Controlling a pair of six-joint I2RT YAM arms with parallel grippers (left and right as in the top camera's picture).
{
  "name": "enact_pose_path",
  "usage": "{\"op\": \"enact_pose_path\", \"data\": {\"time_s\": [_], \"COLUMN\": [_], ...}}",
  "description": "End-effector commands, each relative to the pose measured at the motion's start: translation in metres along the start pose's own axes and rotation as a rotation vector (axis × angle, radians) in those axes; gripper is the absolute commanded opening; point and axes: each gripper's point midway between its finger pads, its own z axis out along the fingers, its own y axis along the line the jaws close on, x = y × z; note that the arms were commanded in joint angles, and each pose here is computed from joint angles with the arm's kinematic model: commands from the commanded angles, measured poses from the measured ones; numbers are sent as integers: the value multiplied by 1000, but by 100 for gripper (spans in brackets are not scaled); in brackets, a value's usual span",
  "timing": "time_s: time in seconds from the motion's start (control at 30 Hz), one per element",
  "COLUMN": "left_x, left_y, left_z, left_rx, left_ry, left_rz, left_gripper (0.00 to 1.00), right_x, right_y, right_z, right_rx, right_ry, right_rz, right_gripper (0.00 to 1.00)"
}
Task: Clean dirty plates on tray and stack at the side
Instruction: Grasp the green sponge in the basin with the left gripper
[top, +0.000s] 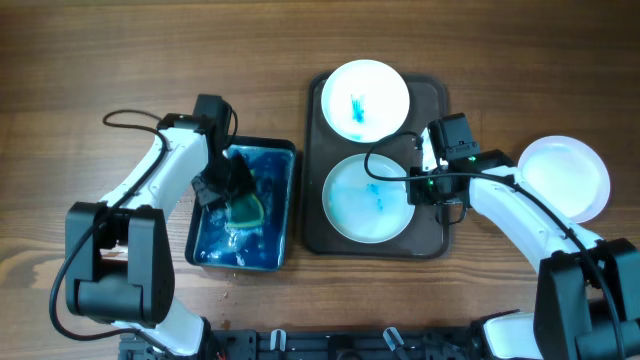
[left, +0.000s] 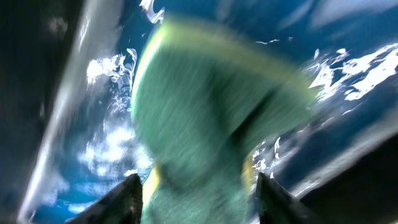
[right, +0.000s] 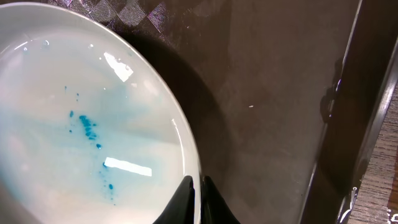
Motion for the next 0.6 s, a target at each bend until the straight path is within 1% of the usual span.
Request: {"op": "enact_pose_path", "data": {"time_s": [0.0, 0.07, 0.13, 0.2, 0.23, 0.27, 0.3, 0.43, 0.5, 0.53, 0.57], "left_x": [-21, -23, -21, -18, -17, -16, -16, -21, -26, -27, -29], "left_y": [5, 11, 12, 13, 15, 16, 17, 13, 8, 6, 3], "left_z": [-5, 4, 18, 35, 40, 46, 49, 43, 31, 26, 19], "left_rx": [-41, -83, -87, -82, -81, -79, -77, -65, -55, -51, -48], "left_ry": [-107, -137, -147, -154, -156, -159, -163, -180, -191, -194, -197], "left_rz": [11, 21, 32, 41, 41, 42, 41, 41, 40, 41, 41], "left_gripper": [60, 63, 64, 59, 54, 32, 5, 4, 4, 18, 27], "right_x": [1, 1, 1, 1, 1, 1, 1, 0, 1, 1, 1], "right_y": [2, 2, 2, 2, 2, 2, 2, 2, 2, 2, 2], "right_z": [3, 3, 3, 3, 3, 3, 3, 3, 3, 3, 3], "right_rx": [-14, -14, -14, -14, -14, -14, -14, -14, -14, -14, -14], "right_ry": [12, 12, 12, 12, 11, 11, 11, 11, 12, 12, 12], "right_rz": [18, 18, 18, 18, 18, 18, 18, 18, 18, 18, 18], "right_gripper": [7, 7, 7, 7, 6, 6, 7, 7, 7, 7, 7]}}
